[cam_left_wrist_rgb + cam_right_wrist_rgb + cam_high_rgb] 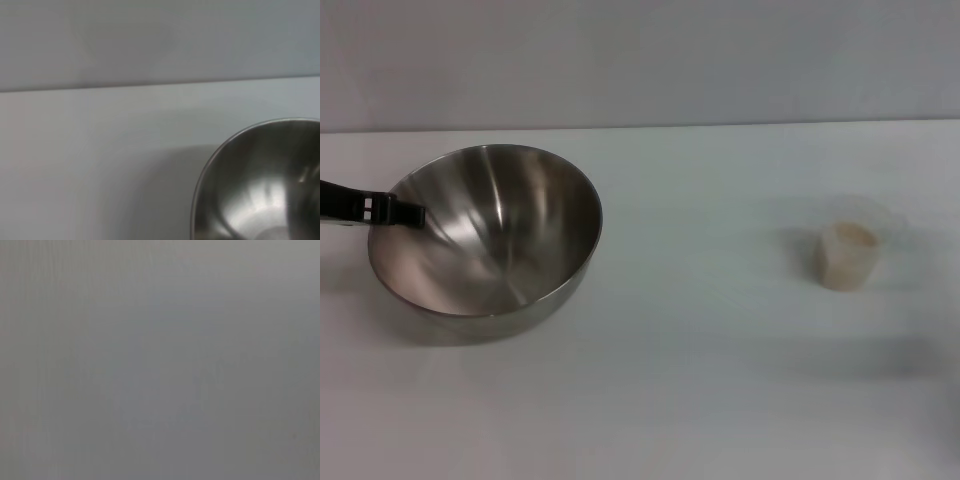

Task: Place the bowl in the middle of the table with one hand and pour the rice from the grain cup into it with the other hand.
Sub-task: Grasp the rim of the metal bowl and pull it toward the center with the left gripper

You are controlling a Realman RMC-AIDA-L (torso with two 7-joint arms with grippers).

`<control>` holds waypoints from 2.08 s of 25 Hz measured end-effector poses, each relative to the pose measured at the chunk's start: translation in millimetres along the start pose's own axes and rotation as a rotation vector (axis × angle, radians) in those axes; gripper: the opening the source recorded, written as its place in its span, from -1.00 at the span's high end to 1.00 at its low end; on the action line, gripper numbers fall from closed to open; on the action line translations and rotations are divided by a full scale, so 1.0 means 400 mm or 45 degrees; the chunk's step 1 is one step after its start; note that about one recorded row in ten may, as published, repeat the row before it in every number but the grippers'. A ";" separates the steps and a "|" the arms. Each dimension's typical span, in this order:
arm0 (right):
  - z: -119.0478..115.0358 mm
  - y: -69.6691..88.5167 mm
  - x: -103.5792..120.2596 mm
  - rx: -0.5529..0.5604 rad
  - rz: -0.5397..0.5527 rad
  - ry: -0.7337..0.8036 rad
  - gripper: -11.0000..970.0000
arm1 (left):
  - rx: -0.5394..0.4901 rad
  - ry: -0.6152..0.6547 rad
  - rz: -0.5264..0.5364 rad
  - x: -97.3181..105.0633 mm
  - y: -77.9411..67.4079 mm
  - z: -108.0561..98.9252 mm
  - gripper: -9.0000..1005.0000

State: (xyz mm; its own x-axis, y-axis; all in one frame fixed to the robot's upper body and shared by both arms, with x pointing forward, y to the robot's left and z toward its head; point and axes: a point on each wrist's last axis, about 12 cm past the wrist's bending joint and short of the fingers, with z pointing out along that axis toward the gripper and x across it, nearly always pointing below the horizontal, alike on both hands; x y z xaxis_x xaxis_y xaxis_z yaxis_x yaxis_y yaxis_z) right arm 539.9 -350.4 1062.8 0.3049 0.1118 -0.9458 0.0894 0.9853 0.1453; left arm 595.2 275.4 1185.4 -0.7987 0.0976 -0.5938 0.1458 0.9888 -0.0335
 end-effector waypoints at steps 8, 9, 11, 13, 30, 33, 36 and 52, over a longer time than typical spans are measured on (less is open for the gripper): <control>-0.001 -0.003 0.000 0.003 -0.004 0.002 -0.68 | -0.022 0.020 0.004 0.004 0.004 0.022 -0.71; -0.001 -0.004 0.000 0.003 -0.004 0.002 -0.68 | -0.023 0.024 0.002 0.006 0.005 0.025 -0.71; -0.002 -0.004 0.000 0.003 -0.005 0.002 -0.69 | -0.025 0.035 -0.004 0.012 0.008 0.033 -0.71; -0.002 -0.004 0.000 0.003 -0.005 0.002 -0.69 | -0.026 0.039 -0.005 0.014 0.009 0.036 -0.71; 0.001 -0.002 -0.001 0.001 -0.004 0.000 -0.69 | -0.041 0.056 -0.015 0.031 0.026 0.068 -0.68; 0.001 -0.002 -0.001 0.000 -0.004 0.000 -0.69 | -0.038 0.063 -0.014 0.031 0.024 0.073 -0.58; 0.002 -0.001 -0.001 -0.001 -0.004 -0.001 -0.69 | -0.031 0.082 -0.002 0.030 0.019 0.081 -0.43; 0.002 -0.001 -0.003 -0.003 -0.004 -0.008 -0.69 | -0.029 0.071 -0.003 0.021 0.018 0.080 0.34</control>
State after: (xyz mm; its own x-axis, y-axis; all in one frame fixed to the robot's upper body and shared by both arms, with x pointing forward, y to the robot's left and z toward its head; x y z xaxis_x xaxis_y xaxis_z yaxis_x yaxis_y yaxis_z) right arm 540.3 -350.9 1064.0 0.3105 0.1082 -0.9444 0.0880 0.9860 0.1419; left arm 608.3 279.8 1154.4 -0.8306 0.1009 -0.5477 0.1309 0.9913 -0.0160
